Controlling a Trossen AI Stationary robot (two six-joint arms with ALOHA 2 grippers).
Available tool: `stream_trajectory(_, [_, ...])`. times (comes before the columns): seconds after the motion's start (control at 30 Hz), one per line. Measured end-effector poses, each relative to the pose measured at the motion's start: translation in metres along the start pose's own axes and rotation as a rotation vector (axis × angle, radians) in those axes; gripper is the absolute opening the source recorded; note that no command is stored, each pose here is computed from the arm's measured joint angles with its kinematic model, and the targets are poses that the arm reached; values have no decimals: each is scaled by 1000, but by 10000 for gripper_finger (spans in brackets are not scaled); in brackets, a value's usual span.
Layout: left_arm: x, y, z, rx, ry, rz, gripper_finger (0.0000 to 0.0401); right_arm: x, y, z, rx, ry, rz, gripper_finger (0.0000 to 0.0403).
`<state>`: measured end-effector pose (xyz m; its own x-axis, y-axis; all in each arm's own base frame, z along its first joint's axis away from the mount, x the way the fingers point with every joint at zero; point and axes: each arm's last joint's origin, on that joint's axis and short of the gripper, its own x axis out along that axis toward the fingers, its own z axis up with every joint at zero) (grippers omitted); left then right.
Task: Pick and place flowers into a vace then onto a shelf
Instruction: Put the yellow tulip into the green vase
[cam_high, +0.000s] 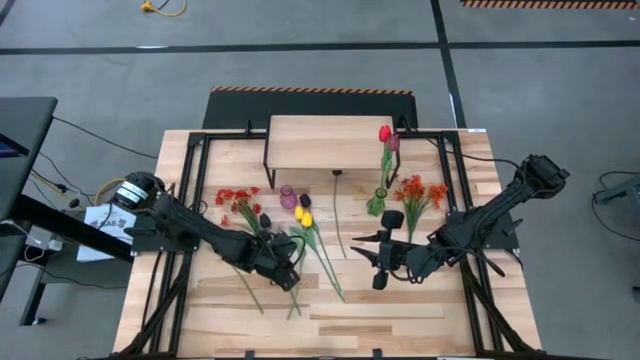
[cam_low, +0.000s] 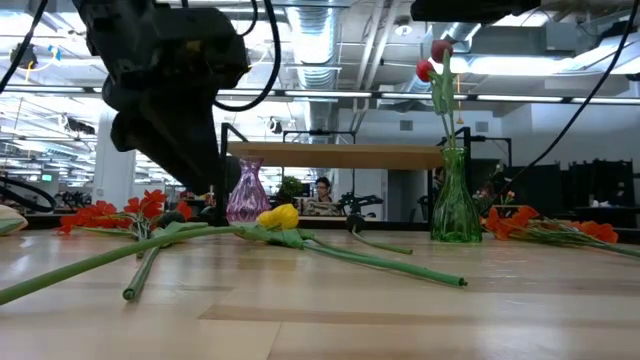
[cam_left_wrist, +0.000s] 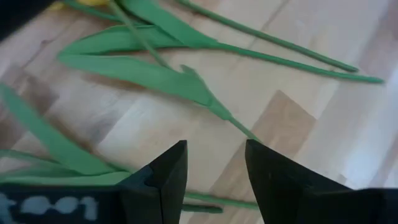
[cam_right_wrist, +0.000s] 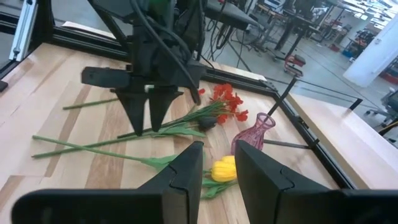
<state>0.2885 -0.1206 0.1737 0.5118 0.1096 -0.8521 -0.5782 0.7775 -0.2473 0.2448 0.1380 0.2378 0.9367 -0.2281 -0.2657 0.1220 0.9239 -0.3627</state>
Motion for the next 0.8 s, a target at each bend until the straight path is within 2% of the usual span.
stream_trajectory(0.1, [0, 0, 0, -15, 1, -3, 151, 0, 0, 0, 0, 0, 0, 87])
stream_trajectory(0.37, [5, -6, 5, -61, 22, -96, 151, 0, 0, 0, 1, -1, 0, 87])
stream_trajectory(0.63, [26, -3, 4, -70, 112, -81, 151, 0, 0, 0, 1, -1, 1, 87])
stream_trajectory(0.8, [24, -8, 8, -60, 108, -109, 151, 0, 0, 0, -2, 2, 1, 87])
